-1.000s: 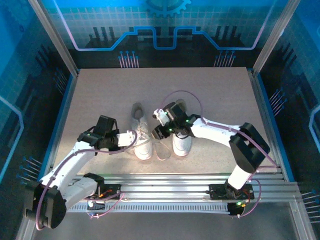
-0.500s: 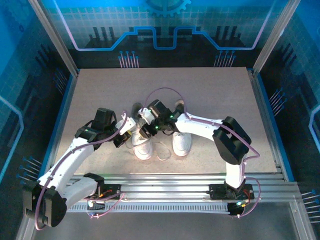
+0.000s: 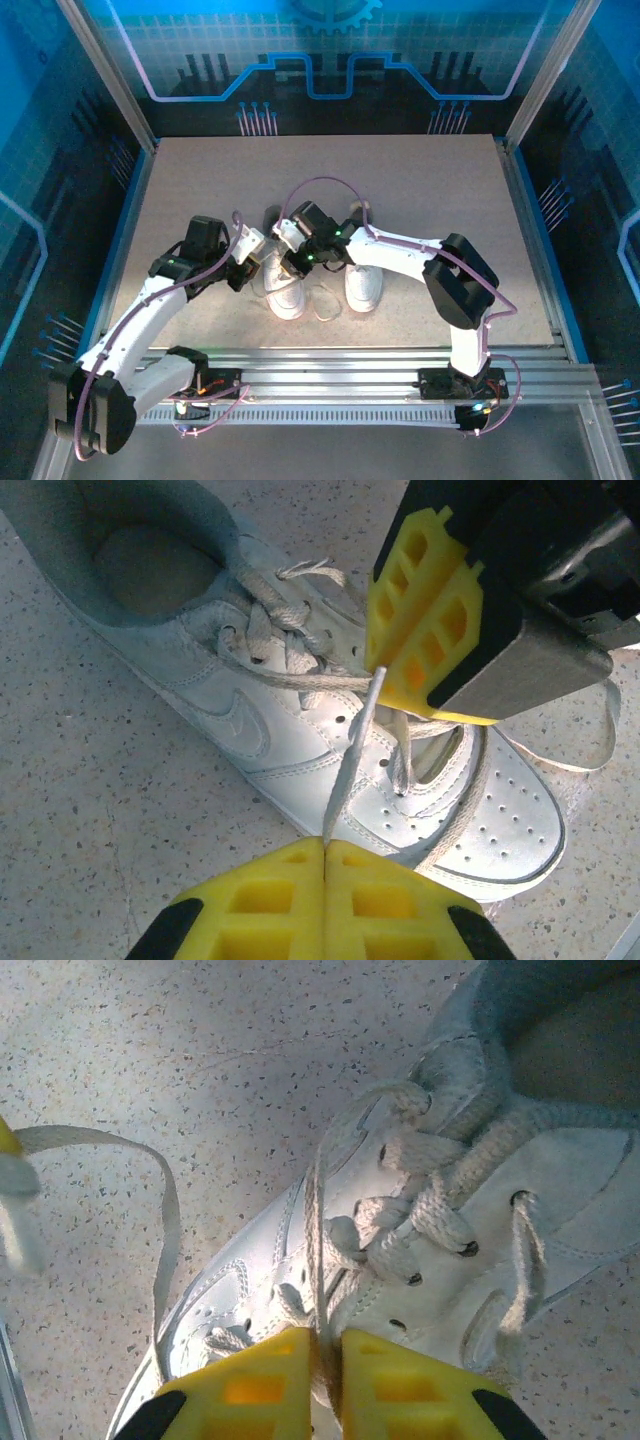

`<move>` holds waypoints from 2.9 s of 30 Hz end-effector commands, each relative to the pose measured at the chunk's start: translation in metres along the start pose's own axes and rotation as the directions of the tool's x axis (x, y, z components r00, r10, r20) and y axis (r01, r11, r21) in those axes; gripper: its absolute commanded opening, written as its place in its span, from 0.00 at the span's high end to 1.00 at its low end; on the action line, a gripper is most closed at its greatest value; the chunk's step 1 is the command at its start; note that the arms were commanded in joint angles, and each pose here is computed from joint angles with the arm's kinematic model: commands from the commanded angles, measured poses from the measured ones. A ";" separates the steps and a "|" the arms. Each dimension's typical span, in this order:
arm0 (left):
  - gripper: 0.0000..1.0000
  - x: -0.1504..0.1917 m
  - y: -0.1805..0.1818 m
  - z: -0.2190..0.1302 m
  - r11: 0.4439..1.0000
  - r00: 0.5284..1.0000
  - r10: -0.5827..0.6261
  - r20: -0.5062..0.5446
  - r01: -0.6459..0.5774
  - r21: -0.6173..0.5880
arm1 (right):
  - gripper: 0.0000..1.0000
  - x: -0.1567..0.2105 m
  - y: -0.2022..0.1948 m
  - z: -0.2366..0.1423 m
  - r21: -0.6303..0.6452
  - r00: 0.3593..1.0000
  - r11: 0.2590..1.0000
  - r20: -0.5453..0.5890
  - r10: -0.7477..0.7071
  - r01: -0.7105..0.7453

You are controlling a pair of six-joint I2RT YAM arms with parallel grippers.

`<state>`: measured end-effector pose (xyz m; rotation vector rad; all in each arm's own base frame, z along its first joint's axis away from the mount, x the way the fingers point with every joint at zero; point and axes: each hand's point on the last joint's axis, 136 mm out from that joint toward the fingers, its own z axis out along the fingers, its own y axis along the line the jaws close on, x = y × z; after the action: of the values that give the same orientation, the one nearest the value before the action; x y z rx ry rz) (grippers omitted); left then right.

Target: Tie the shoes

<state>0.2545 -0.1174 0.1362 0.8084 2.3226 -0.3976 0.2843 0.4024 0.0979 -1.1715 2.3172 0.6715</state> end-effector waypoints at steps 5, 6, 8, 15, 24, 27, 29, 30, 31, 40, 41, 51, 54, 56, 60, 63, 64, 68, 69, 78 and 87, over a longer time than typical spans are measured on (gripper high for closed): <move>1.00 0.003 -0.002 0.003 0.998 0.998 -0.055 0.008 0.055 0.023 | 0.94 -0.009 0.003 -0.022 0.033 1.000 0.999 0.013 -0.019 0.018; 1.00 0.003 -0.003 0.004 0.998 0.998 -0.060 0.007 0.060 0.032 | 0.94 -0.010 0.003 -0.024 0.034 1.000 0.999 0.018 -0.019 0.018; 1.00 0.004 -0.004 0.008 0.996 0.997 -0.073 0.001 0.073 0.045 | 0.95 -0.013 0.004 -0.027 0.035 0.999 0.999 0.029 -0.018 0.017; 1.00 0.012 -0.003 0.019 0.991 0.992 -0.115 -0.058 0.119 0.064 | 0.96 -0.022 0.006 -0.034 0.016 0.998 1.000 0.065 0.004 -0.005; 1.00 0.016 0.000 0.036 0.978 0.978 -0.185 -0.100 0.193 0.082 | 0.96 -0.023 0.008 -0.030 -0.028 0.997 0.999 0.072 0.040 -0.038; 1.00 0.014 0.004 0.039 0.977 0.975 -0.194 -0.106 0.202 0.071 | 0.96 -0.022 0.008 -0.031 -0.036 0.996 0.998 0.073 0.046 -0.044; 1.00 0.010 0.006 0.042 0.976 0.975 -0.200 -0.093 0.207 0.073 | 0.96 -0.021 0.009 -0.030 -0.040 0.996 0.998 0.075 0.046 -0.043; 1.00 0.007 0.006 0.044 0.975 0.976 -0.201 -0.080 0.207 0.077 | 0.96 -0.021 0.009 -0.030 -0.043 0.996 0.998 0.075 0.047 -0.044; 1.00 0.005 0.007 0.046 0.974 0.976 -0.204 -0.072 0.210 0.080 | 0.96 -0.021 0.009 -0.031 -0.044 0.996 0.998 0.077 0.050 -0.046; 1.00 -0.016 0.005 0.051 0.982 0.984 -0.157 0.084 0.146 0.122 | 0.96 -0.021 0.015 -0.028 -0.109 0.993 0.991 0.085 0.084 -0.075; 1.00 -0.016 0.005 0.051 0.983 0.983 -0.154 0.100 0.142 0.120 | 0.94 -0.022 0.016 -0.028 -0.122 0.992 0.989 0.089 0.094 -0.083; 1.00 -0.005 0.001 0.055 0.979 0.980 -0.171 0.101 0.158 0.126 | 0.63 -0.039 -0.009 -0.055 -0.128 0.951 0.963 0.170 0.256 -0.236; 1.00 -0.001 -0.001 0.051 0.977 0.976 -0.189 0.111 0.175 0.124 | 0.63 -0.040 -0.019 -0.061 -0.121 0.932 0.948 0.184 0.312 -0.293; 1.00 0.002 -0.002 0.049 0.975 0.973 -0.201 0.115 0.187 0.121 | 0.63 -0.040 -0.022 -0.060 -0.117 0.926 0.943 0.185 0.329 -0.311; 1.00 0.007 -0.005 0.046 0.972 0.969 -0.216 0.117 0.202 0.117 | 0.64 -0.041 -0.020 -0.054 -0.141 0.919 0.932 0.169 0.356 -0.335; 1.00 0.009 -0.005 0.046 0.975 0.970 -0.209 0.122 0.198 0.100 | 0.64 -0.042 -0.016 -0.048 -0.156 0.919 0.928 0.157 0.361 -0.338; 1.00 0.009 -0.005 0.046 0.975 0.970 -0.209 0.123 0.198 0.097 | 0.64 -0.041 -0.014 -0.046 -0.157 0.920 0.927 0.151 0.362 -0.339; 1.00 0.013 -0.008 0.047 0.975 0.972 -0.208 0.106 0.198 0.095 | 0.65 -0.038 -0.006 -0.036 -0.160 0.928 0.930 0.124 0.350 -0.330; 1.00 0.015 -0.008 0.046 0.976 0.973 -0.206 0.100 0.198 0.090 | 0.65 -0.037 -0.005 -0.035 -0.160 0.929 0.931 0.120 0.350 -0.329; 1.00 0.017 -0.007 0.042 0.989 0.978 -0.149 0.145 0.147 0.025 | 0.67 -0.040 -0.003 -0.031 -0.175 0.926 0.926 0.119 0.358 -0.335; 1.00 -0.002 0.003 0.051 0.998 0.953 -0.046 0.299 0.054 -0.020 | 0.66 -0.046 -0.003 -0.026 -0.214 0.910 0.905 0.115 0.398 -0.369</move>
<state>0.2682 -0.1372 0.0881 0.6003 2.1834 -0.5177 0.3010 0.4013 0.1354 -0.7187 2.4348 1.0375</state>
